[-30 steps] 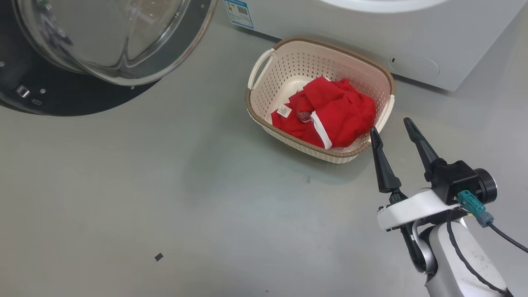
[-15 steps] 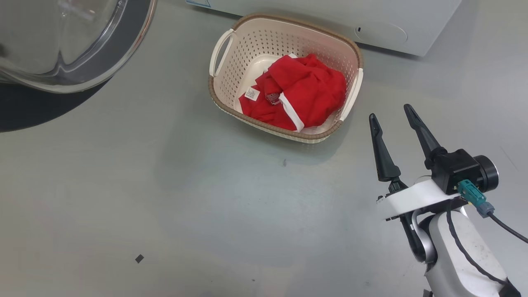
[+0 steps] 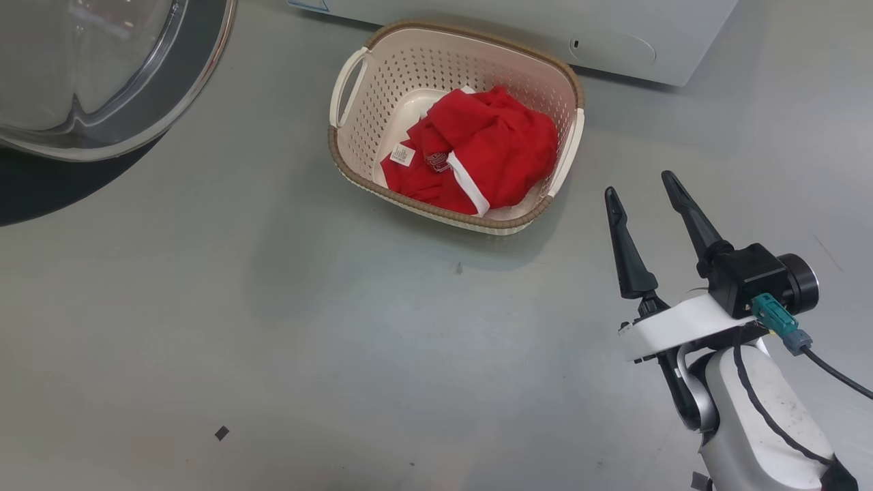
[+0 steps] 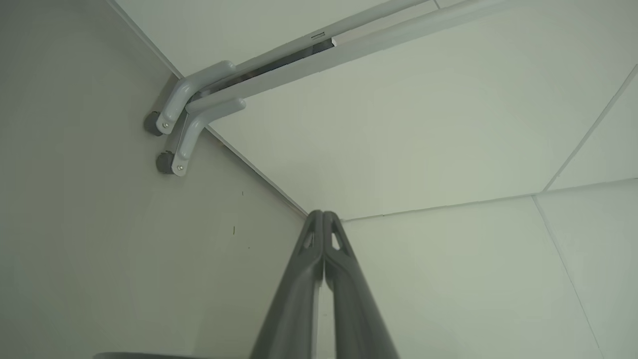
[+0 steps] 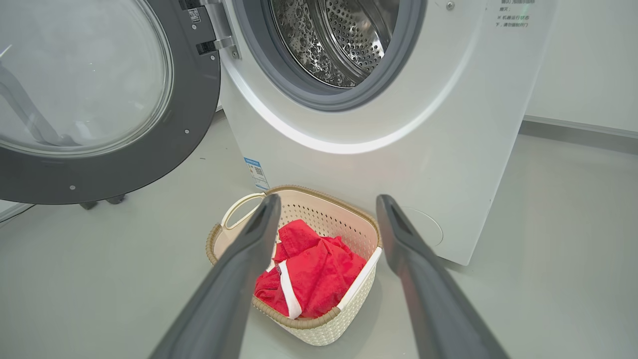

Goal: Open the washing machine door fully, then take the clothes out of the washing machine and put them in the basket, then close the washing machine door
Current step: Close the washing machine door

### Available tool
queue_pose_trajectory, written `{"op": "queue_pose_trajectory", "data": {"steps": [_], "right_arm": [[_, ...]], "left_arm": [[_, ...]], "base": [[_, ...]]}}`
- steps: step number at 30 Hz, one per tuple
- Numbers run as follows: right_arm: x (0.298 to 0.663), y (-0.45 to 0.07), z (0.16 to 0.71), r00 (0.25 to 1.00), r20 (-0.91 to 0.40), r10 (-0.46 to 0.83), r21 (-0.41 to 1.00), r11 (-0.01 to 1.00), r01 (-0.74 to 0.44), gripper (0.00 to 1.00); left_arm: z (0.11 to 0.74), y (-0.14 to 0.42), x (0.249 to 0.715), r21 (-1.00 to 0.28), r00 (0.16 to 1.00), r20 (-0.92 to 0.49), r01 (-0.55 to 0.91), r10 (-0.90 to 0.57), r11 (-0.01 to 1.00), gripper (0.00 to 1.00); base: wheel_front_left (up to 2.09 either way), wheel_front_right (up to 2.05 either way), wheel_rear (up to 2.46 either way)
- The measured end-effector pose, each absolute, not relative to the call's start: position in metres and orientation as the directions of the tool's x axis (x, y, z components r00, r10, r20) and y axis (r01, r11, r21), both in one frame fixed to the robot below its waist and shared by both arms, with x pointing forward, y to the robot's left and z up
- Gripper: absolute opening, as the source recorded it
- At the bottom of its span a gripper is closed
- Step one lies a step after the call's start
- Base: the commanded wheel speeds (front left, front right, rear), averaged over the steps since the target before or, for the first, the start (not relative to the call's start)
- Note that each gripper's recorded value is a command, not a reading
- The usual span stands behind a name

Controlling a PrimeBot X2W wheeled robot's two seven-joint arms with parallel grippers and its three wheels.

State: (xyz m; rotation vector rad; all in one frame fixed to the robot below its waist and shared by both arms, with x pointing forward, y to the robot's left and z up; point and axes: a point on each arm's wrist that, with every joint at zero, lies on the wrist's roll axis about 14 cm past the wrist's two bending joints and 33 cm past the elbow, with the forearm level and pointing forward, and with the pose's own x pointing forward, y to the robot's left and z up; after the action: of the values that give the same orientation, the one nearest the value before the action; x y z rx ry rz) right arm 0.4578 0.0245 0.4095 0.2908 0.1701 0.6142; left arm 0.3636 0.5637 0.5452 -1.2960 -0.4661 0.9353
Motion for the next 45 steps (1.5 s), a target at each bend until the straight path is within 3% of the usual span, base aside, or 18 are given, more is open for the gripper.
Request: {"op": "queue_pose_trajectory", "data": {"steps": [17,28,45], "right_arm": [[0.455,0.022,0.415,0.808,-0.064,0.585,0.311,0.781,-0.541,1.00],[0.455,0.016,0.413,0.817,-0.069,0.573,0.308,0.791,-0.529,1.00],[0.456,0.014,0.413,0.822,-0.068,0.566,0.304,0.796,-0.523,1.00]], "left_arm": [[0.518,0.534,0.398,-0.910,0.716,-0.343,-0.413,0.608,-0.026,0.00],[0.515,0.524,0.419,-0.933,0.754,-0.346,-0.338,0.558,-0.122,0.00],[0.511,0.514,0.428,-0.923,0.794,-0.379,-0.360,0.475,-0.133,0.00]], "base": [[0.00,0.00,0.00],[0.00,0.00,0.00],[0.00,0.00,0.00]]}}
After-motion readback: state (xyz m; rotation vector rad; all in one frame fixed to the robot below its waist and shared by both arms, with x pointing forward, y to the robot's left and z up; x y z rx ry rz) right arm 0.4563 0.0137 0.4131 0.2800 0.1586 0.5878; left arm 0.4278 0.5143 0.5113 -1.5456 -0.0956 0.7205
